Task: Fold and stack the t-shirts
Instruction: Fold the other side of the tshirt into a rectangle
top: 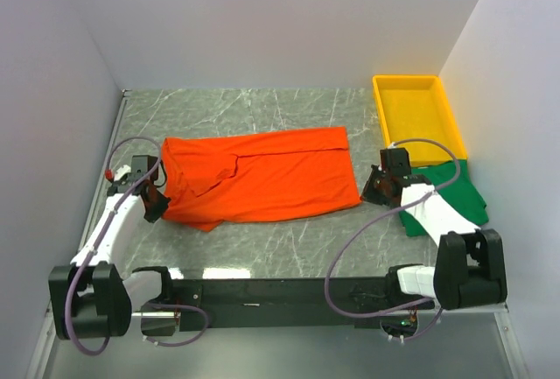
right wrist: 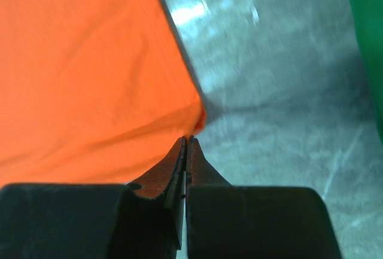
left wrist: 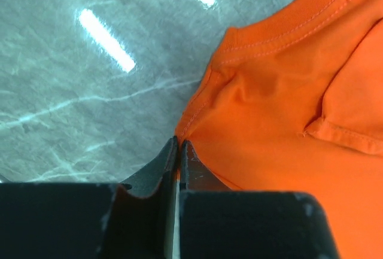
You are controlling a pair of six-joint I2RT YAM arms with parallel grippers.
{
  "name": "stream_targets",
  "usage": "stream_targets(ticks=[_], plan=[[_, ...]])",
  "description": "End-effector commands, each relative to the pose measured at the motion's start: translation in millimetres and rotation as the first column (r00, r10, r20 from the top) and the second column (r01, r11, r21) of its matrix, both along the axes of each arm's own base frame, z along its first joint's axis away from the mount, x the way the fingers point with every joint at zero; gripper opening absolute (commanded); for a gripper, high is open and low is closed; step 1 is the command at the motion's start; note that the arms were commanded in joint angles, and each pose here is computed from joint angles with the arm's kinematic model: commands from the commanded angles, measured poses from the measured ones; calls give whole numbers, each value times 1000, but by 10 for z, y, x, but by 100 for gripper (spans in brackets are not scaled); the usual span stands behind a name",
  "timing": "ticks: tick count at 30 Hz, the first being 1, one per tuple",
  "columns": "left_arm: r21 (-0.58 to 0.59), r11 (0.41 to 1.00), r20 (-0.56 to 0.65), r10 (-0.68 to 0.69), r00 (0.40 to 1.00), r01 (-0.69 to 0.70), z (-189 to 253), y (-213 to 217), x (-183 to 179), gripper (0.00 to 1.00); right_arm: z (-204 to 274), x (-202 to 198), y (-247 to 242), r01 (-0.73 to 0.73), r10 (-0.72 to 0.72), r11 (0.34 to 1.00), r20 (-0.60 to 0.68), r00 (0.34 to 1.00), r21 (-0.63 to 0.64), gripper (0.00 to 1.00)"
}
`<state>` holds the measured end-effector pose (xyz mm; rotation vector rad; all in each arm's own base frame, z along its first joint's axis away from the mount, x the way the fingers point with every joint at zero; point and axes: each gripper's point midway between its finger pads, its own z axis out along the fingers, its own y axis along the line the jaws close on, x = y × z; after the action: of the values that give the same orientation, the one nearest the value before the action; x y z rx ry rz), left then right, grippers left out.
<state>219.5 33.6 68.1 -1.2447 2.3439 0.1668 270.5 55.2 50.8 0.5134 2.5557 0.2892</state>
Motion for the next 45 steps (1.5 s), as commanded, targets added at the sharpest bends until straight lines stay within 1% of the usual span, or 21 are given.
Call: stream_targets(ticks=[1, 2, 3, 8, 13, 21, 26, 31, 37, 39, 41, 43, 44, 45], plan=[[65, 998, 55, -20, 998, 17, 188, 122, 283, 8, 157, 289, 0, -10, 11, 1000, 47, 999, -8, 0], [68, 997, 62, -26, 998, 21, 201, 126, 331, 8, 212, 361, 3, -11, 11, 1000, 59, 998, -9, 0], [70, 997, 54, -37, 998, 33, 208, 127, 389, 9, 174, 387, 1, -14, 14, 1000, 43, 999, -14, 0], [90, 994, 39, -63, 997, 59, 229, 161, 593, 9, 238, 618, 48, -28, 28, 1000, 41, 999, -1, 0], [104, 991, 12, -91, 996, 89, 199, 189, 823, 9, 177, 808, 77, -36, 36, 999, 15, 999, -1, 0], [130, 988, 11, -88, 996, 86, 134, 251, 1131, 11, 75, 1061, 68, -30, 30, 999, -2, 1000, -15, 0], [163, 984, 24, -82, 996, 77, 200, 315, 1291, 12, 57, 1171, 68, -32, 32, 999, -3, 999, -24, 0], [160, 983, 28, -91, 995, 86, 173, 306, 1384, 13, 77, 1261, 71, -28, 29, 999, 11, 1000, -25, 0], [156, 984, 11, -88, 996, 85, 25, 304, 1385, 14, 19, 1375, 72, -20, 20, 1000, 13, 1000, -25, 1], [159, 984, 4, -85, 996, 84, -5, 312, 1377, 16, -23, 1403, 81, -20, 20, 1000, 10, 1000, -24, 1], [164, 983, 7, -85, 996, 82, -14, 321, 1385, 19, -53, 1437, 95, -22, 22, 1000, 13, 1000, -18, 2], [168, 982, 13, -86, 996, 83, 0, 325, 1404, 22, -65, 1452, 98, -24, 25, 1000, 14, 1000, -15, 7], [170, 982, 19, -85, 996, 81, 18, 334, 1404, 28, -64, 1466, 98, -26, 26, 1000, 17, 1000, -15, 11], [173, 981, 25, -87, 996, 82, 41, 332, 1414, 33, -65, 1469, 104, -28, 29, 999, 18, 999, -16, 20]])
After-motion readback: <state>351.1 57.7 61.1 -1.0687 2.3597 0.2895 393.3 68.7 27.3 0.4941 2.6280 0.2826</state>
